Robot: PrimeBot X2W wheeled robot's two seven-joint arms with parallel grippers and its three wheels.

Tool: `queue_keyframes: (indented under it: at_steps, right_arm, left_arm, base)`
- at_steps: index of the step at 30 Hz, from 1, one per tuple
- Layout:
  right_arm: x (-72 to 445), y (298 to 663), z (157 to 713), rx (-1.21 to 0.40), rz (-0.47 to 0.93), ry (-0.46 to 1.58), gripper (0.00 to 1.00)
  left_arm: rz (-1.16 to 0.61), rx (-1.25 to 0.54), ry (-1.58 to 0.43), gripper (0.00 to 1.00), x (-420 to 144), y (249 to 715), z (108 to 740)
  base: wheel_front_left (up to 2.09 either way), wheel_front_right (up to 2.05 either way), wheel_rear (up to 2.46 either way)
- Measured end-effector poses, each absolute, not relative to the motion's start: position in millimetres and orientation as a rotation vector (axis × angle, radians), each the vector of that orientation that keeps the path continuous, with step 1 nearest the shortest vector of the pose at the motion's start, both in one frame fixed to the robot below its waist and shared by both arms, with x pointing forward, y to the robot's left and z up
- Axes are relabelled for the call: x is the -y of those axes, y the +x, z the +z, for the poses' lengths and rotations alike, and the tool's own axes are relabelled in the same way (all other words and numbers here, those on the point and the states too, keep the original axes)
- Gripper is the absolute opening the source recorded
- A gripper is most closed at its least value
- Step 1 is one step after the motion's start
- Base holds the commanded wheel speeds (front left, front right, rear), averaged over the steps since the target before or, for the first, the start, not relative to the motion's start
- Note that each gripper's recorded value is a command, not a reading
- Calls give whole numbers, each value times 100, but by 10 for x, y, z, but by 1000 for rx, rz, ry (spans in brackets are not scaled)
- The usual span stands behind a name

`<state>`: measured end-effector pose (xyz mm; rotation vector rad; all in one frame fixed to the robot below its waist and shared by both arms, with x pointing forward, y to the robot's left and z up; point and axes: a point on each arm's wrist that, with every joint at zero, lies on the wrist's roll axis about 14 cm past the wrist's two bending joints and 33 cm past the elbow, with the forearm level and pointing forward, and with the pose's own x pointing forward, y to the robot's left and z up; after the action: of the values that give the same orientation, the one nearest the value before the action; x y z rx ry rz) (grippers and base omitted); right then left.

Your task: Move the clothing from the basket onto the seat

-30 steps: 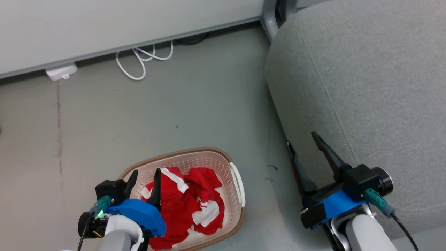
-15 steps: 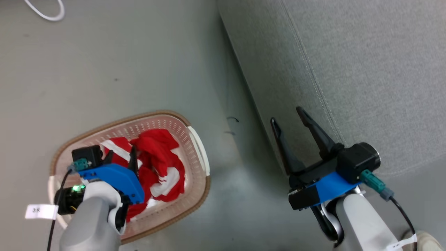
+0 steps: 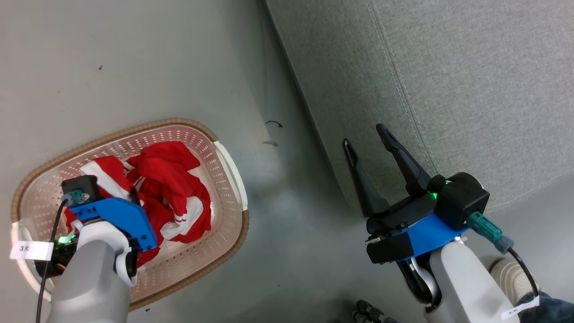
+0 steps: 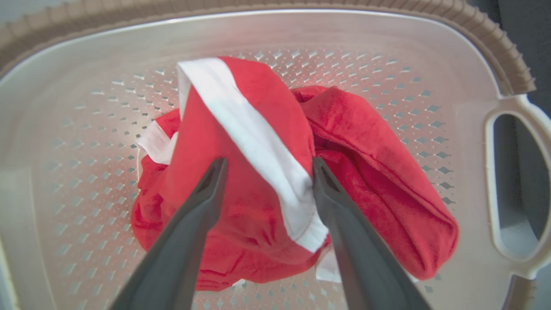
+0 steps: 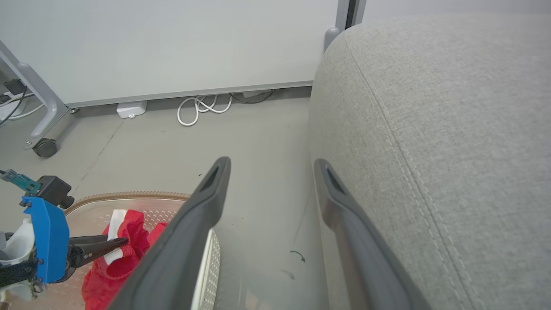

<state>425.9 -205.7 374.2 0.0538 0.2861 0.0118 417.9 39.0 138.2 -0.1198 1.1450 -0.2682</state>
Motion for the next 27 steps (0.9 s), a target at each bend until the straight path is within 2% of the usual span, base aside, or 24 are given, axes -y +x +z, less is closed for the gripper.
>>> queue_keyframes:
  at_steps: [8,22,23,24,25,27]
  right_arm:
    - [2091,4274,3657,-305,-1,67,100]
    - [2089,4280,3429,-357,-10,98,100]
    - [2088,4278,3423,-358,-11,99,100]
    - [2090,4277,3418,-360,-12,100,100]
    - [2092,4276,3414,-361,-13,101,100]
    - [2093,4276,3413,-361,-13,102,100]
  left_arm:
    - [-201,-1244,-39,100,-559,4092,1123]
    - [-261,-1274,-70,100,-360,4134,886]
    - [-265,-1283,-65,79,-363,4119,871]
    - [-275,-1290,-60,37,-362,4105,860]
    - [-279,-1296,-55,0,-367,4093,852]
    - [-288,-1325,-47,0,-387,4033,832]
  base:
    - [0,0,0]
    - [0,0,0]
    - [0,0,0]
    - [0,0,0]
    - [0,0,0]
    - [0,0,0]
